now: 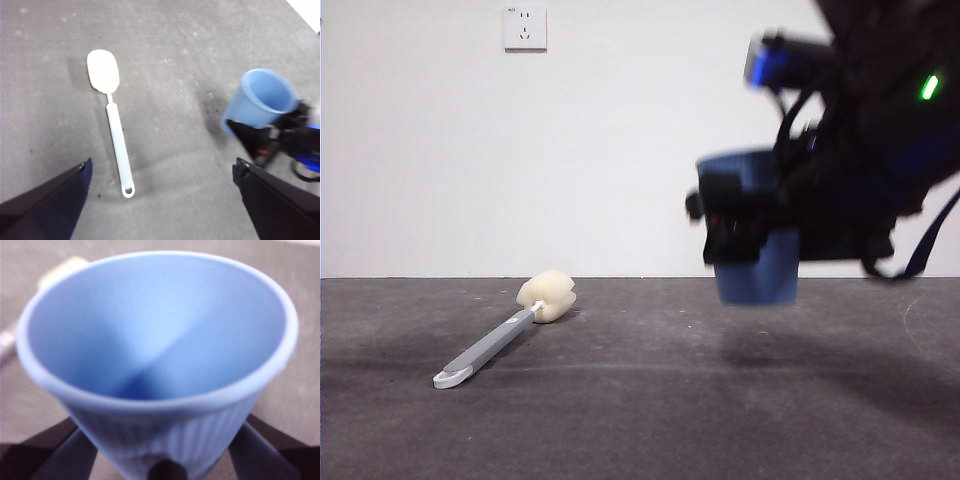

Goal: Pick up the cup brush,pick up the cup,insert the brush into the cup,clean the cup,put the cup brush back,put the cup back to the fixed position on the table

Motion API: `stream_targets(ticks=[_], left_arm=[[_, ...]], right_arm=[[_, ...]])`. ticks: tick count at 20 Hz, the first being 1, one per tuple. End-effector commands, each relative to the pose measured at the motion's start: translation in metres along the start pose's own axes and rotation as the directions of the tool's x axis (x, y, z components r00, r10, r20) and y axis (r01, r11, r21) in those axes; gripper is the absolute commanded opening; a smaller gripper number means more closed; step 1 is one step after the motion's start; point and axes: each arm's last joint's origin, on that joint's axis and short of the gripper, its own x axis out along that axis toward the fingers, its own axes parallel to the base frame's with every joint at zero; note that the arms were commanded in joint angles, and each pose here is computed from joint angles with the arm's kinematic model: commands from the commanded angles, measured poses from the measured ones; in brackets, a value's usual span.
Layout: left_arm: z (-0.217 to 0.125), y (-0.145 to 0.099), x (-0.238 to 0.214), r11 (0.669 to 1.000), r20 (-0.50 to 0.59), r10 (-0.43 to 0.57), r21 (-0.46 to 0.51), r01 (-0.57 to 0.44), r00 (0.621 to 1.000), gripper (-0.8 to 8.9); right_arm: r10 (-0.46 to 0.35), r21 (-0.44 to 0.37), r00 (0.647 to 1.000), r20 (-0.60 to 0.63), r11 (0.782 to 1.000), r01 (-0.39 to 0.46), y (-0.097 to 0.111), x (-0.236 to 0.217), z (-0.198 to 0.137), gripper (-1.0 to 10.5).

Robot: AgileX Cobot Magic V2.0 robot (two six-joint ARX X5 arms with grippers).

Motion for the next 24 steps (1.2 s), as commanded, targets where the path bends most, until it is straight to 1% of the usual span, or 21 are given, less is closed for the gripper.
stream_targets(ticks=[1, 3, 5, 7, 11, 14, 18, 22, 24], left_arm=[[-0.004, 0.002, -0.006, 1.000, 0.000, 0.001, 0.012, -0.001, 1.000, 4.74], [-0.006, 0.003, -0.009, 1.000, -0.008, 0.004, 0.012, -0.004, 1.000, 4.74], [-0.007, 0.003, -0.009, 1.000, -0.022, 0.010, 0.013, -0.010, 1.000, 4.74], [-0.008, 0.003, -0.009, 1.000, -0.024, 0.011, 0.014, -0.010, 1.000, 4.74], [-0.008, 0.003, -0.009, 1.000, -0.024, 0.010, 0.014, -0.010, 1.000, 4.74], [-0.008, 0.003, -0.009, 1.000, -0.024, 0.010, 0.013, -0.009, 1.000, 4.74], [-0.008, 0.003, -0.009, 1.000, -0.025, 0.009, 0.012, -0.009, 1.000, 4.72], [-0.008, 0.004, -0.009, 1.000, -0.024, 0.012, 0.013, -0.012, 1.000, 4.72], [-0.008, 0.004, -0.009, 1.000, -0.024, 0.013, 0.013, -0.012, 1.000, 4.72]], right_arm=[[-0.022, 0.027, 1.000, -0.006, 0.999, 0.023, -0.003, 0.015, -0.014, -0.1], [-0.003, 0.044, 1.000, 0.007, 0.999, 0.003, -0.007, 0.024, -0.019, -0.1], [-0.017, 0.054, 1.000, 0.021, 0.998, 0.015, -0.013, 0.029, -0.021, -0.1], [0.012, 0.043, 1.000, 0.028, 0.999, -0.013, -0.018, 0.034, -0.022, -0.1], [0.041, 0.030, 0.998, 0.039, 0.999, -0.042, -0.028, 0.038, -0.022, -0.1], [0.069, 0.043, 0.995, 0.066, 0.996, -0.072, -0.034, 0.042, -0.017, -0.1], [0.087, 0.049, 0.996, 0.029, 0.995, -0.089, -0.039, 0.057, -0.023, -0.1], [0.086, 0.048, 0.996, 0.017, 0.995, -0.086, -0.040, 0.058, -0.026, -0.1], [0.084, 0.045, 0.996, -0.022, 0.996, -0.083, -0.040, 0.058, -0.030, 0.0]])
